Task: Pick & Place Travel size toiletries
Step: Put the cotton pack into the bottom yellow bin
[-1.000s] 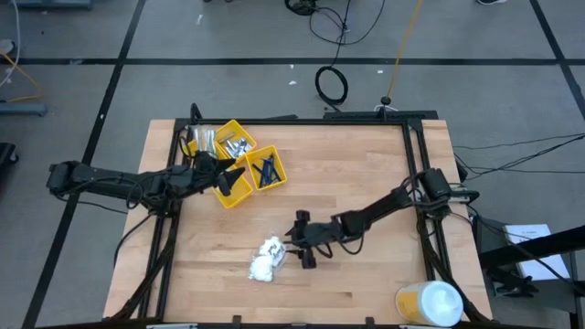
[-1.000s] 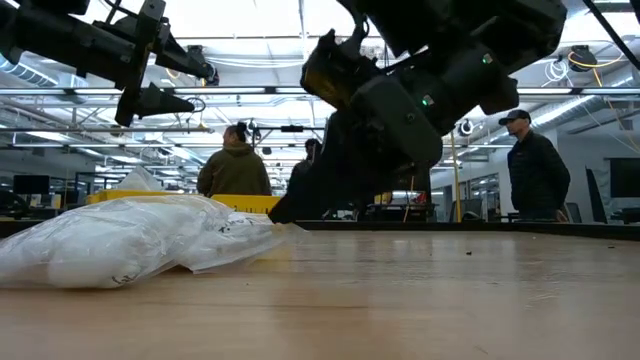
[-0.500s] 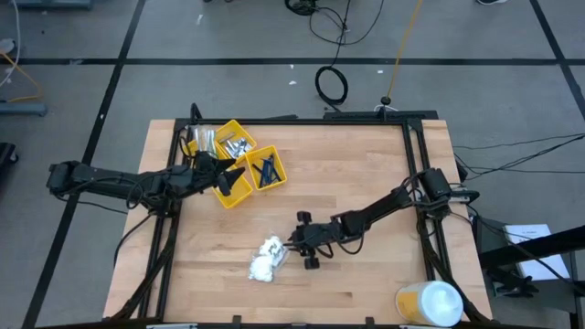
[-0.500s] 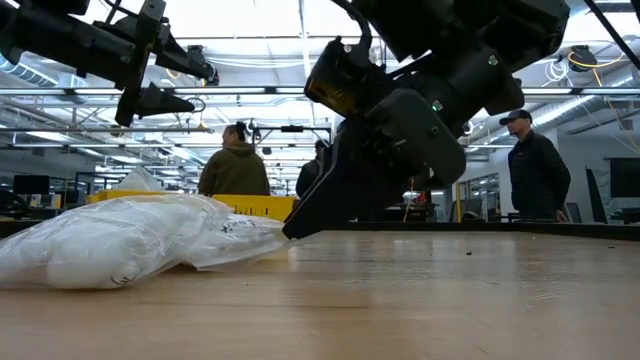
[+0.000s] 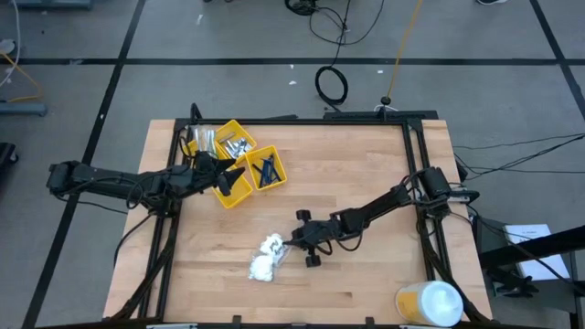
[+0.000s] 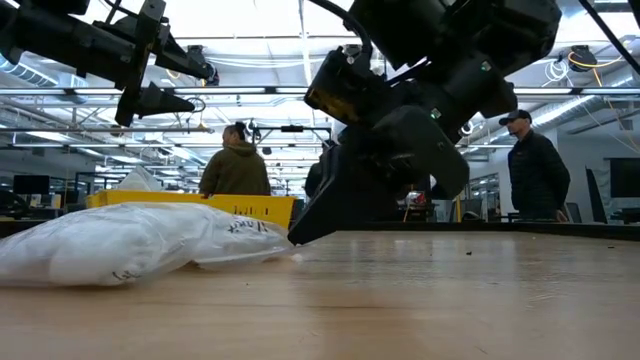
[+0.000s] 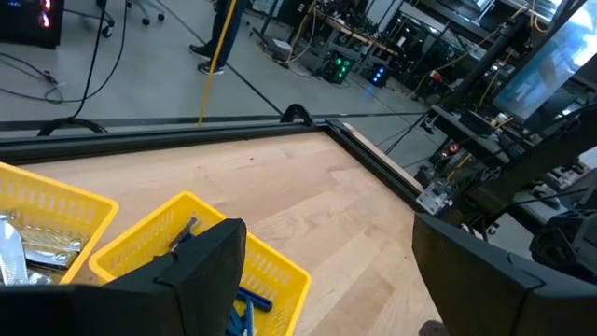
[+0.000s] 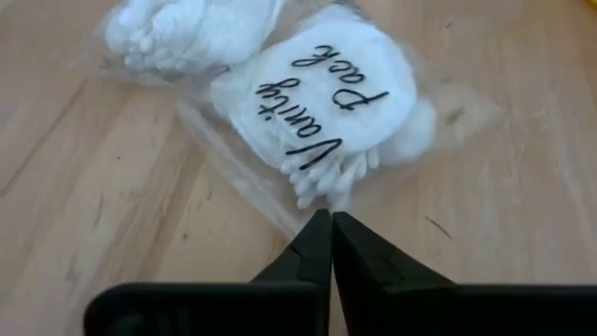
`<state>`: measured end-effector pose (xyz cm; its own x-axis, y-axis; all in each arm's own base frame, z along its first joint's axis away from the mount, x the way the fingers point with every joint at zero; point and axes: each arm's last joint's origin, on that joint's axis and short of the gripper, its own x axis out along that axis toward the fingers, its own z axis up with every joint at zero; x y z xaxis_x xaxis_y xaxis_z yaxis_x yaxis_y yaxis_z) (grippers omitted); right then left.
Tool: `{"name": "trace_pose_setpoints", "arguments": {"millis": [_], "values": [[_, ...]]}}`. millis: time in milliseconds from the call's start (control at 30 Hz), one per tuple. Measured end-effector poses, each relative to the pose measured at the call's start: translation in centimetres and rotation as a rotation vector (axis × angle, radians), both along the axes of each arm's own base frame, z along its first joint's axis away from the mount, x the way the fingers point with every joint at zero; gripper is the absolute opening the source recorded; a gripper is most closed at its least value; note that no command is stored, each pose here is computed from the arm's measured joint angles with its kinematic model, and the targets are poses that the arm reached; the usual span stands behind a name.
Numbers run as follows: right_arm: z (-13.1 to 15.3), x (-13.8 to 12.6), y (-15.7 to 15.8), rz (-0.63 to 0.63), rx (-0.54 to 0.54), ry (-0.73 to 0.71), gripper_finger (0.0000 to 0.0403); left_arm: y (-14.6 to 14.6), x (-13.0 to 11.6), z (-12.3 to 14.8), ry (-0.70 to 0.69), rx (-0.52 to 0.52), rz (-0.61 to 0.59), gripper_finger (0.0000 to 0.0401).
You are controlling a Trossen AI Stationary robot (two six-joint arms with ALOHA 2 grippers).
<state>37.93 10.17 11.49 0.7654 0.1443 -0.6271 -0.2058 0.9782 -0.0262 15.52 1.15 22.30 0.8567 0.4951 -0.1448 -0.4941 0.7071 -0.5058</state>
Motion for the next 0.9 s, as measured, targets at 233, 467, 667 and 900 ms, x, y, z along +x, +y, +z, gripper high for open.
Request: {"name": "trace_pose_setpoints", "arguments": {"millis": [233, 467, 667, 900], "values": [[1.9, -0.5, 0.0, 0.002, -0.077, -0.024, 0.0001, 0.0, 0.0, 0.0, 0.001, 0.001, 0.000, 0.0299], [7.0, -2.5, 0.8, -0.076, -0.232, -0.097, 0.0000, 0.0, -0.1, -0.3, 0.038, 0.017, 0.003, 0.0299], [9.4, -4.2, 2.2, -0.146, -0.385, -0.162, 0.0000, -0.1, 0.3, -1.2, 0.126, 0.011, -0.022, 0.0299], [10.1, -4.7, 2.5, -0.246, -0.537, -0.190, 0.0000, -1.0, 3.0, -2.1, 0.144, 0.095, -0.306, 0.0299]]}}
